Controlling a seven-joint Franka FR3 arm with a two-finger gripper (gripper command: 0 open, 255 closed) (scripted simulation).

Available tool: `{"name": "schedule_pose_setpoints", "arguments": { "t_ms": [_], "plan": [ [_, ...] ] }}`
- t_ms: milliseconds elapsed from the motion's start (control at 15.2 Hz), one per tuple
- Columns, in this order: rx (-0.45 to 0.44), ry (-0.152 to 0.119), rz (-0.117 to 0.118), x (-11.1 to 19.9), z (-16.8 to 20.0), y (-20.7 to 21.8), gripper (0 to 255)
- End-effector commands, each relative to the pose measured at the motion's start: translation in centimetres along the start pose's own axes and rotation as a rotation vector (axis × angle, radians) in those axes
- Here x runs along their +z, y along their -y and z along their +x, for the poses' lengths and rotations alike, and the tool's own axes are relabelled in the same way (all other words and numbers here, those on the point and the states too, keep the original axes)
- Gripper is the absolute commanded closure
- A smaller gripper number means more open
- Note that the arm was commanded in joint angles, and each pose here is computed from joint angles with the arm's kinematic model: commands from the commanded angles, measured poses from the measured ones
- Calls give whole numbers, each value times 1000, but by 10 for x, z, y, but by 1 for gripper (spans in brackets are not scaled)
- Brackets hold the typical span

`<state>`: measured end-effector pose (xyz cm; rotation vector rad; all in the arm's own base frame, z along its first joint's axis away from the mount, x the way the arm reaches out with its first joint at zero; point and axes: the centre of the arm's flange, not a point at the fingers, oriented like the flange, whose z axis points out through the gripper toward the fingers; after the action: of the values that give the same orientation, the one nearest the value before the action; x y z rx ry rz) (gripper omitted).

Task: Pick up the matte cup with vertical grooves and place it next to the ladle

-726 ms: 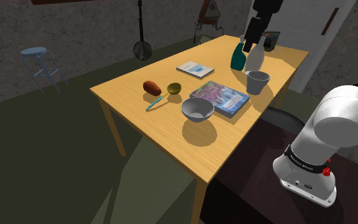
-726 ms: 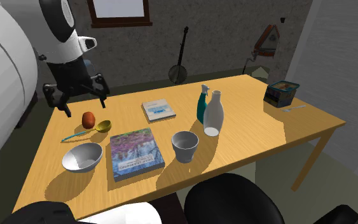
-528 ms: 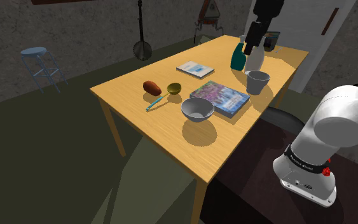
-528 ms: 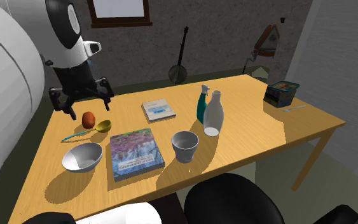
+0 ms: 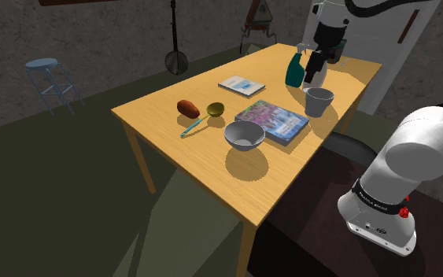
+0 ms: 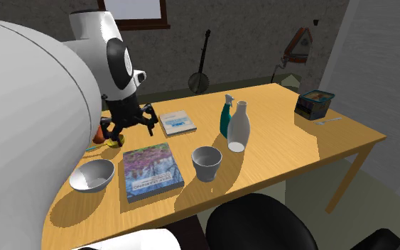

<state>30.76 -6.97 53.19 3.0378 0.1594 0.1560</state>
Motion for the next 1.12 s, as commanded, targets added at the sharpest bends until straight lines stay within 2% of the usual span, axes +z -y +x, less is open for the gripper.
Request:
{"name": "schedule_pose_setpoints", "arguments": {
  "t_ms": [0,1056],
  "plan": [
    [0,1,-12,20,-2,-15,0],
    [4,16,-102,168,-19,-151,0]
  ]
}}
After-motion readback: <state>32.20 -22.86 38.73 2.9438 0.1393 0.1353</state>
